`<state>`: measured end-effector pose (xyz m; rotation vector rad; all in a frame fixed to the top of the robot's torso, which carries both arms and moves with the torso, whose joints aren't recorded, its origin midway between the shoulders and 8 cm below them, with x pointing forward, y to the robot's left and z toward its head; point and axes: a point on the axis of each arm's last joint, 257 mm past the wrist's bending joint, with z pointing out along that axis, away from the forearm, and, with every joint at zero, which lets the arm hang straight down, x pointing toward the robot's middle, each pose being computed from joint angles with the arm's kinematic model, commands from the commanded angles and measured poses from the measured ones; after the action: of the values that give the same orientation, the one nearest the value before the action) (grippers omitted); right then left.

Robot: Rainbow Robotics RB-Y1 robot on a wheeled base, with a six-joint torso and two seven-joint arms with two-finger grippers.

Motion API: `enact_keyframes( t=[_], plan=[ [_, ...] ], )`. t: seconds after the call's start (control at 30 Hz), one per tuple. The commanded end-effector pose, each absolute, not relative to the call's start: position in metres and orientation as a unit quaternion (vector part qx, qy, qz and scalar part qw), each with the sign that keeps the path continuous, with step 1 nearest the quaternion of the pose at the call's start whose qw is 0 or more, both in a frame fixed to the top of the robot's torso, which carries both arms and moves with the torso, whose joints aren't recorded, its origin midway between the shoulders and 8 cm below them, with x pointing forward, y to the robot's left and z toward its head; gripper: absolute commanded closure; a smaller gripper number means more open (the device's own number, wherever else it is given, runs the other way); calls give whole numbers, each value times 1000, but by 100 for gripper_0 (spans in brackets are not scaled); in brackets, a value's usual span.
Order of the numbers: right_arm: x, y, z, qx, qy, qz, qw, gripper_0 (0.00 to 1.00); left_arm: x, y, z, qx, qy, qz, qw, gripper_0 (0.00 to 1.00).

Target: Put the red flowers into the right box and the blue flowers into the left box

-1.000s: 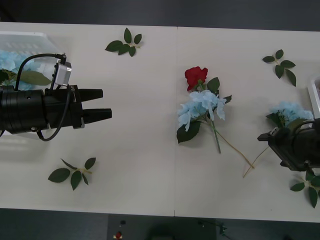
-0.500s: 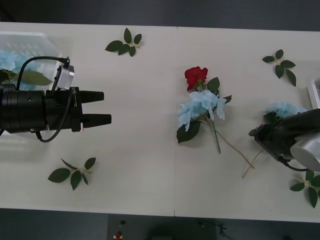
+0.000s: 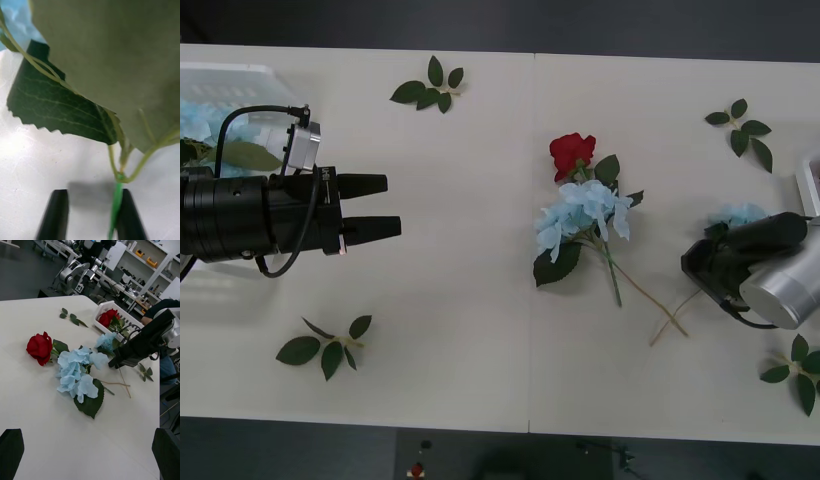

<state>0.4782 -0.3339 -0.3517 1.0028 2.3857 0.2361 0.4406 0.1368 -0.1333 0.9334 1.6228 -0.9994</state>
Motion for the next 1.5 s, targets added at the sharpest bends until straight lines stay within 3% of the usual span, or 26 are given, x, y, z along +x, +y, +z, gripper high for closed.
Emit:
enact_keyframes(
  t=[0.03, 0.27, 0.47, 0.67, 0.77, 1.03, 1.17, 1.5],
  plan=[
    [479, -328, -350, 378, 881, 95, 268, 100, 440, 134, -122, 403, 659, -403, 490, 0],
    [482, -324, -344, 374, 880, 112, 271, 100, 440, 134, -123, 404, 659, -404, 489, 0],
    [483, -309, -297, 334, 889, 167, 265, 100, 440, 134, -123, 404, 659, -403, 489, 0],
    [473, -286, -225, 170, 910, 225, 303, 100, 440, 134, -124, 404, 660, -403, 489, 0],
    [461, -272, -190, 32, 908, 229, 349, 100, 439, 133, -124, 404, 659, -404, 489, 0],
    [406, -184, -125, -292, 793, 261, 467, 100, 439, 122, -124, 398, 652, -417, 492, 0],
    [389, -150, -103, -381, 716, 283, 513, 100, 439, 113, -127, 398, 649, -420, 494, 0],
    [369, -89, -75, -396, 643, 383, 533, 100, 426, 75, -147, 360, 638, -465, 496, 0]
  ],
)
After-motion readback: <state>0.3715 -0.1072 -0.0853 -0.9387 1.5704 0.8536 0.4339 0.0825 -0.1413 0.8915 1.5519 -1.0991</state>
